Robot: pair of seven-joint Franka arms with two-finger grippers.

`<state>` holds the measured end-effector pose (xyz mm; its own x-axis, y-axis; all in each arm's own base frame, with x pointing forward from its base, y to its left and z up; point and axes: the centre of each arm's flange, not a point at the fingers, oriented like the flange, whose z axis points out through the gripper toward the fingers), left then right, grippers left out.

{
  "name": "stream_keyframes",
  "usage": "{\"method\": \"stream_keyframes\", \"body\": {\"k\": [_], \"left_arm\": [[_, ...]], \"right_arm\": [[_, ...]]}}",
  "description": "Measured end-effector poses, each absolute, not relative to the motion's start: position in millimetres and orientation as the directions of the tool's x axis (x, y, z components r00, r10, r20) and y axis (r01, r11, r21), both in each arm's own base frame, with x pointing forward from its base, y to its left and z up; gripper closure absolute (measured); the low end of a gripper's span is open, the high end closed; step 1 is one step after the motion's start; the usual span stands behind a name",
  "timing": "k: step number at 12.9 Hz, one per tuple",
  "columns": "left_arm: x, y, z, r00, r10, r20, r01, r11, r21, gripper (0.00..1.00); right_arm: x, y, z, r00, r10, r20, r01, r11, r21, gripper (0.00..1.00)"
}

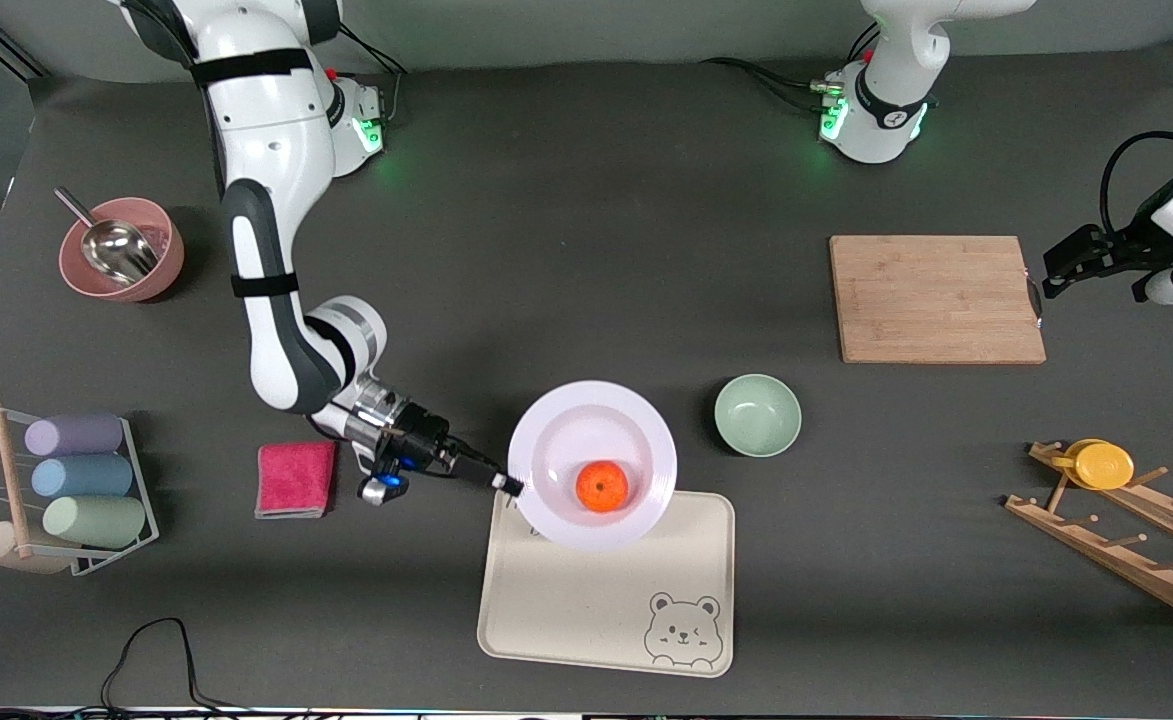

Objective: Place orange and plate with both arms
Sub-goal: 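Slide the plate with the right gripper onto the bear tray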

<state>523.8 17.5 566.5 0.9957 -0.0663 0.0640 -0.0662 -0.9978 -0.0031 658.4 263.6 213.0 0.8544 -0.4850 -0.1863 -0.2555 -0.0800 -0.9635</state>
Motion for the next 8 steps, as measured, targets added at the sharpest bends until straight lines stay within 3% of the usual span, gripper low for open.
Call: {"method": "stream_keyframes", "body": {"k": [8], "left_arm": [[523,18,565,0.996,-0.066,0.061,-0.066,-0.998,-0.003,0.0]], "right_arm": [[720,275,140,0.871,-0.471,-0.141,-0.24,-0.158,-0.958,0.96]]}}
